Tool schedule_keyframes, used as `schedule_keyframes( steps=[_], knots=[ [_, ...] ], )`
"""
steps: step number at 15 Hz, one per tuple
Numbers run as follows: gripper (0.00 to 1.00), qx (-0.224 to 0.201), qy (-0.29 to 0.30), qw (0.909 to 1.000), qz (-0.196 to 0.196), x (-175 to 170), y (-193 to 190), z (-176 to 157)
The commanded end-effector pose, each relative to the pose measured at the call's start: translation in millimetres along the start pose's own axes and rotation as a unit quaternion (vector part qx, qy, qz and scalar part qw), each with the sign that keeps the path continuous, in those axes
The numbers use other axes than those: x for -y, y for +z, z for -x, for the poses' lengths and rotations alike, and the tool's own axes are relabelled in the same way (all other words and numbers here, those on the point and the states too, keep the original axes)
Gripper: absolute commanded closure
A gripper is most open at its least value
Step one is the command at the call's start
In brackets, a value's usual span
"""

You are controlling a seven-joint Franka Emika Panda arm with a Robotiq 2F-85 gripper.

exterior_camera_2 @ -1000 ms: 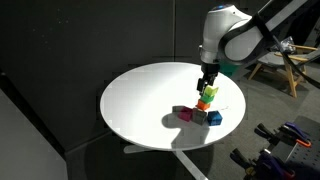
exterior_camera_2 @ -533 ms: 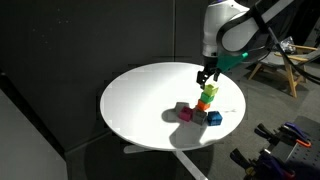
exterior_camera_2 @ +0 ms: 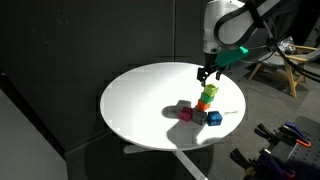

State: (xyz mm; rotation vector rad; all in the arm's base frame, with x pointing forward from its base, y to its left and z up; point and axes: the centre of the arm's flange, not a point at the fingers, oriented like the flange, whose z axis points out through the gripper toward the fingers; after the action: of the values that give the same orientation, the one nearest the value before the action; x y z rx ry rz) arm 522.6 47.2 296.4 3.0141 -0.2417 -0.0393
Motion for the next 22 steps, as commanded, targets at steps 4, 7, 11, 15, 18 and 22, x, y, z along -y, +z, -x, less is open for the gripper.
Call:
schedule_keyframes(
  steps=[4, 7, 11, 15, 18, 22],
  knots=[
    [0.00, 0.012, 0.032, 0.9986, -0.039, -18.0, -4.9, -12.0],
    [0.00, 0.010, 0.033, 0.9979, -0.055, -27.4, -5.6, -12.3],
    [0.00, 0.007, 0.017, 0.9981, -0.058, -40.8, -1.9, -13.8],
    [0.00, 0.004, 0.007, 0.9985, -0.054, -54.7, 2.6, -17.5],
    [0.00, -0.002, 0.004, 0.9985, -0.054, -62.5, 6.4, -19.0],
    [0.00, -0.015, -0.017, 0.9984, -0.052, -63.7, 14.1, -17.3]
  ],
)
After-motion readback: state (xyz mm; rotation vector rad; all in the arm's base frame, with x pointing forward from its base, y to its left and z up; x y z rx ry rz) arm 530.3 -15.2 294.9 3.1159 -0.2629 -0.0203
